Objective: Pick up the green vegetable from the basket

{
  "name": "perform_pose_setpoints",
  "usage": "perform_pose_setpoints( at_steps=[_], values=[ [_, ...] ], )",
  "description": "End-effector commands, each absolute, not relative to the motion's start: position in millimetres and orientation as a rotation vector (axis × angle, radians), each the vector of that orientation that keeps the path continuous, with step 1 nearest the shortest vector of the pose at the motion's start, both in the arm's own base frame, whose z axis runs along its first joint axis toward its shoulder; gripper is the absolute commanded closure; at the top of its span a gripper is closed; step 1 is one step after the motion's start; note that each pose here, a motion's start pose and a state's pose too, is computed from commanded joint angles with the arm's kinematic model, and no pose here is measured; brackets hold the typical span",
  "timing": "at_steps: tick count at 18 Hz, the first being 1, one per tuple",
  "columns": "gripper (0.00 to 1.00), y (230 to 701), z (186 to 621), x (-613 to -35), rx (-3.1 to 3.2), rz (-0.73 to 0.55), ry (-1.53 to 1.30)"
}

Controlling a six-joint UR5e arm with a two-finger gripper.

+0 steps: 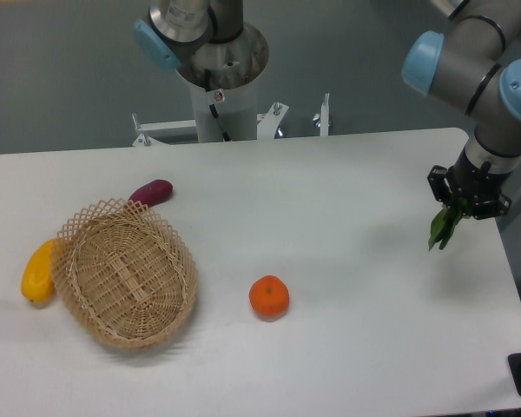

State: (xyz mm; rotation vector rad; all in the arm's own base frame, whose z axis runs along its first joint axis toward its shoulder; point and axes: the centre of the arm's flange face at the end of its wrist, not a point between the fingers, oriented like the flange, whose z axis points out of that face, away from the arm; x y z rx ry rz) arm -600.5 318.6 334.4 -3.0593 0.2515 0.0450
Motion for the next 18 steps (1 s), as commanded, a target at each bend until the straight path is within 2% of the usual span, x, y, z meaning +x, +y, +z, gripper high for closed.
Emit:
perform_pose_setpoints(
  at_steps=[3,5,10,18],
  values=[
    [0.89,314.2,334.0,-602.2,-3.047,0.025,0.246],
    [0.93,314.4,333.1,-602.6,-3.047,0.025,0.246],
    [0.89,315.5,334.9,-606.2,-3.065,0.038,0.254],
    [0.89,318.8,332.6,-605.1,-3.066,0.041,0.318]
  ],
)
